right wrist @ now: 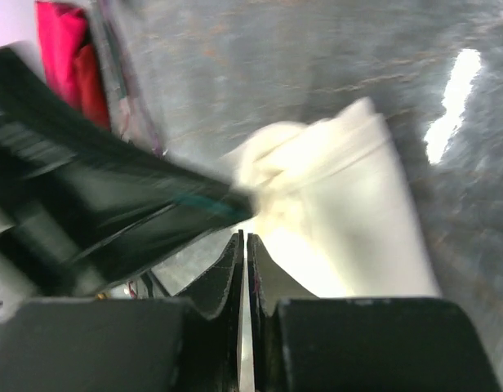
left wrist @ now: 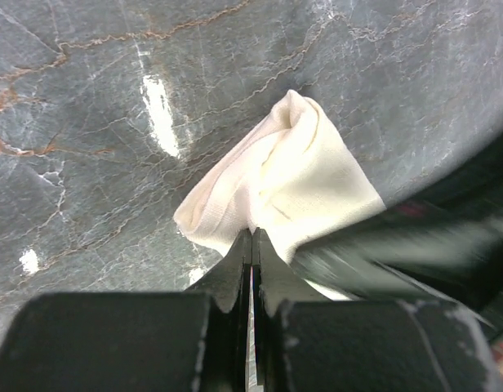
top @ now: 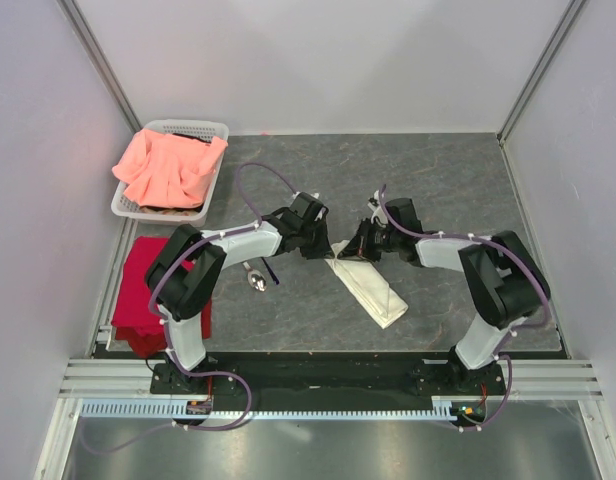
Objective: Fold the napkin into a case and place the utensils inside
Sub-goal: Grasp the top corner of the square folded napkin from the folded napkin.
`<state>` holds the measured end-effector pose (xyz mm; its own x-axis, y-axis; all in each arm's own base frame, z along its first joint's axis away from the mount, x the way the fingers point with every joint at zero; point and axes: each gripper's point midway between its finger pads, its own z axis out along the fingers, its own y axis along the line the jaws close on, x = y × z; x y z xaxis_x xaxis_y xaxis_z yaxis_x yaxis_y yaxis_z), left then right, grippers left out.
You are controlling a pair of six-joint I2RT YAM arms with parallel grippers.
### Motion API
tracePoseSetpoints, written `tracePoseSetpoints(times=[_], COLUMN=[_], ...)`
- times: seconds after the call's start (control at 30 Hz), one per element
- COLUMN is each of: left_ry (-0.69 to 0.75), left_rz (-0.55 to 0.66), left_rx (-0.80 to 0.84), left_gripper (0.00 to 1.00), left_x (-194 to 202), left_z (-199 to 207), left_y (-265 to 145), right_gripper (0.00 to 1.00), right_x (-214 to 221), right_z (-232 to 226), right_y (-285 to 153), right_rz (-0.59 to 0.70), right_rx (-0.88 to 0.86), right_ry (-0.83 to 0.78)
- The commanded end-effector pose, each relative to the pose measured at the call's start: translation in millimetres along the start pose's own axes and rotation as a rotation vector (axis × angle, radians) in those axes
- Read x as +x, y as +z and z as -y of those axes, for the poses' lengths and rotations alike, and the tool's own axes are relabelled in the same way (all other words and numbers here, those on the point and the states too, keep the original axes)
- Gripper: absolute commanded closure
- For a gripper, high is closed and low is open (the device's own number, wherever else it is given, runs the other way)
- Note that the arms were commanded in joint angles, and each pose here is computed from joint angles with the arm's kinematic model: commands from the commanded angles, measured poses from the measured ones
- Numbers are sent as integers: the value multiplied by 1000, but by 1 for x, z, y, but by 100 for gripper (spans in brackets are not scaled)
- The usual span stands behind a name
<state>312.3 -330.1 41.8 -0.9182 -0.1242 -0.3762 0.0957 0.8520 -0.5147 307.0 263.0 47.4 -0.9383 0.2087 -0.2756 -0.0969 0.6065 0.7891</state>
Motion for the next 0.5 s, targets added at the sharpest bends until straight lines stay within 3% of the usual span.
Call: tracePoseSetpoints(times=[0.0, 0.4, 0.47], left_ry=[22, 23, 18], left_rz=[29, 21, 3], left_rx=[56, 97, 108], left_gripper=[98, 98, 91], left_x=[-12, -15, -14], left_z=[19, 30, 32], left_y=[-3, -5, 2], right_gripper=[89, 92, 93], right_x=[-17, 8, 12], right_z=[-12, 19, 26], right_y=[-24, 11, 16], right_rz=[56, -10, -10], right_rx=[33, 68, 74], right_ry=[-111, -52, -30])
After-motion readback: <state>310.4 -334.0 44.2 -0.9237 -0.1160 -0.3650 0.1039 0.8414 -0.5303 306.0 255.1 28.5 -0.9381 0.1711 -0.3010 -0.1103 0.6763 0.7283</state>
